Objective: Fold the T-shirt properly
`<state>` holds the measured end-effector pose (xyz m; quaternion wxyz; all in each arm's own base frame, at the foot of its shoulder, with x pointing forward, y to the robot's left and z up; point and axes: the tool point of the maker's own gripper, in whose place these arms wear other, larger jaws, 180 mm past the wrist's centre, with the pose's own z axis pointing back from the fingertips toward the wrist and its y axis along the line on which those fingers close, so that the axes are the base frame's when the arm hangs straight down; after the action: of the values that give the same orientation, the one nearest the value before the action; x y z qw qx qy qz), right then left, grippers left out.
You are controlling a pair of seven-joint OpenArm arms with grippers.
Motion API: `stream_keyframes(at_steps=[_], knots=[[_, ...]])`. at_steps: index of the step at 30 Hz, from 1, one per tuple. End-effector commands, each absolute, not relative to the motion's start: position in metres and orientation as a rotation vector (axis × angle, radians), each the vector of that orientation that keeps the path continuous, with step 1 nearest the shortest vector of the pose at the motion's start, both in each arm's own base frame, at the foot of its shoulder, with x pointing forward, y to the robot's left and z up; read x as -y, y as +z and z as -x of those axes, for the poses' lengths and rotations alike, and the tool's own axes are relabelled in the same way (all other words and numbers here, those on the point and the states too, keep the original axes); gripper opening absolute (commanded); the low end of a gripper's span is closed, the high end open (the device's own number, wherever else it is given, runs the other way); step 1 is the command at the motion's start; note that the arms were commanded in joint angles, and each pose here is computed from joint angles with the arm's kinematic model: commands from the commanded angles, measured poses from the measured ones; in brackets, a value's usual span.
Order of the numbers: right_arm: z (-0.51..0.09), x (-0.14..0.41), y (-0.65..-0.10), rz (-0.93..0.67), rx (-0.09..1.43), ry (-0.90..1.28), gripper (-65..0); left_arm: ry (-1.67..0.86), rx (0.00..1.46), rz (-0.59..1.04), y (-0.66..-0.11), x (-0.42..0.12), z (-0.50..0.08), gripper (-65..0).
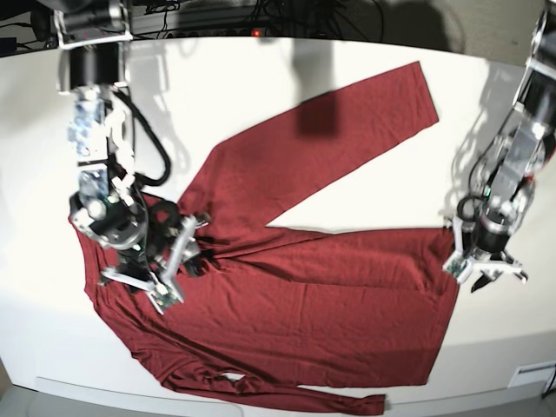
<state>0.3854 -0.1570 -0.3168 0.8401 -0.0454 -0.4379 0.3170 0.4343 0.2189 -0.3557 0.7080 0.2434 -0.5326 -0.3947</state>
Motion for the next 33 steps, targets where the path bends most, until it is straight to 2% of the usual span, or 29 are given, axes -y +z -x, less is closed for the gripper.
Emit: stream_keyframes(at_steps=[1, 4, 10, 16, 22, 29, 33], knots=[[-0.385, 0.156, -0.300, 0.095, 0.962, 0.711, -35.3, -0.896, 1.256, -0.564, -0.329, -0.214, -0.438, -47.3], [-0.355, 0.165, -0.307, 0.095, 0.861, 0.814, -35.3, -0.928, 1.221, -0.575, -0.321, -0.202, -0.411, -47.3], [-0.309, 0.195, -0.331, 0.092, 0.695, 0.860, -35.3, -0.920, 1.067, -0.608, -0.324, -0.192, -0.357, -47.3], [-0.287, 0.215, -0.340, 0.088, 0.617, 0.886, -35.3, -0.882, 0.837, -0.566, -0.364, -0.196, -0.293, -47.3], [-0.270, 0.210, -0.355, 0.079, 0.530, 1.002, -35.3, -0.932, 0.681, -0.500, -0.408, -0.197, -0.225, -47.3], [-0.241, 0.175, -0.393, 0.111, 0.444, 1.281, -35.3, -1.060, 0.628, -0.524, -0.417, -0.191, -0.172, -47.3], [-0.239, 0.162, -0.398, 0.130, 0.434, 1.370, -35.3, -1.125, 0.667, -0.548, -0.403, -0.178, -0.160, -47.3]])
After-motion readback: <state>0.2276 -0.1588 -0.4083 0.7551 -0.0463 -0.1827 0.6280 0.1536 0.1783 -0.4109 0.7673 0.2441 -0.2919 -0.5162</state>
